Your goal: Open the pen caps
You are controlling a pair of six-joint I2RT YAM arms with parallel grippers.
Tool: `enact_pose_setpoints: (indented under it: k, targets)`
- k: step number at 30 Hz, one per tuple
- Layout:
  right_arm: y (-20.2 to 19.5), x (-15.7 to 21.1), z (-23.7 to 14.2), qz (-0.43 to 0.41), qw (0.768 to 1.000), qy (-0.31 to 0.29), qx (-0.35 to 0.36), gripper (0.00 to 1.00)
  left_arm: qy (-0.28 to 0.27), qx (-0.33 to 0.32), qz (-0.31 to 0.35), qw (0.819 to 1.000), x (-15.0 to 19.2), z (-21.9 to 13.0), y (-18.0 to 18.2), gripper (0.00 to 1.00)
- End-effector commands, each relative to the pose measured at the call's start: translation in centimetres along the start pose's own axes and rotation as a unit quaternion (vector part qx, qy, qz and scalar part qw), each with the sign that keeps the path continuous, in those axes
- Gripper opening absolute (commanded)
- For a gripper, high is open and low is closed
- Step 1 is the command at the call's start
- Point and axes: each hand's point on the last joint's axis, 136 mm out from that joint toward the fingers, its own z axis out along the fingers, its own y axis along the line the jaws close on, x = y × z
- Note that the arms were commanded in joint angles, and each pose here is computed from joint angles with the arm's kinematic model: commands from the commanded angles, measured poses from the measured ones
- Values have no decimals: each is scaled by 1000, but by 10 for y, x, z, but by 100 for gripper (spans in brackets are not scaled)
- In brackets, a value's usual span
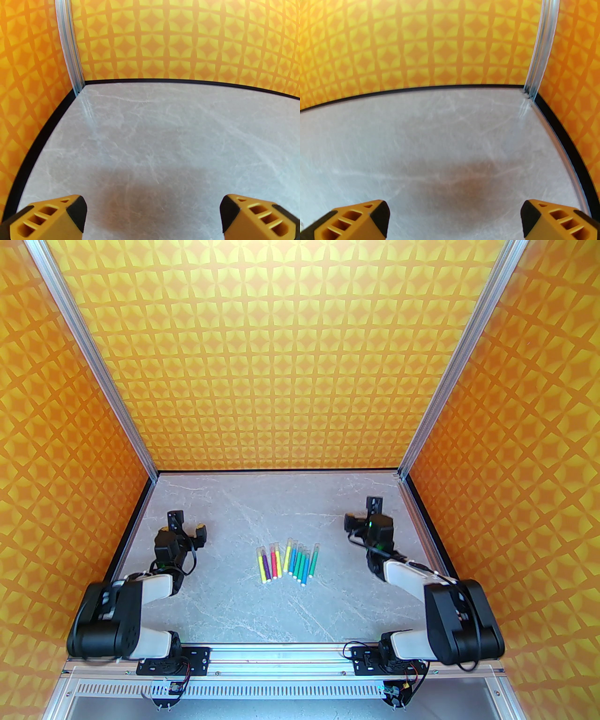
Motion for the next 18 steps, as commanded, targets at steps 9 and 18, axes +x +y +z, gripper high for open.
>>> enact_pose_setpoints:
  k: [9,18]
  targets:
    - [35,40,-69,15,975,220,-29,88,64,48,29,996,-22,-12,-42,99]
    - [87,79,-106,19,939,330,-93,82,82,127,94,984,-26,-30,-99,99]
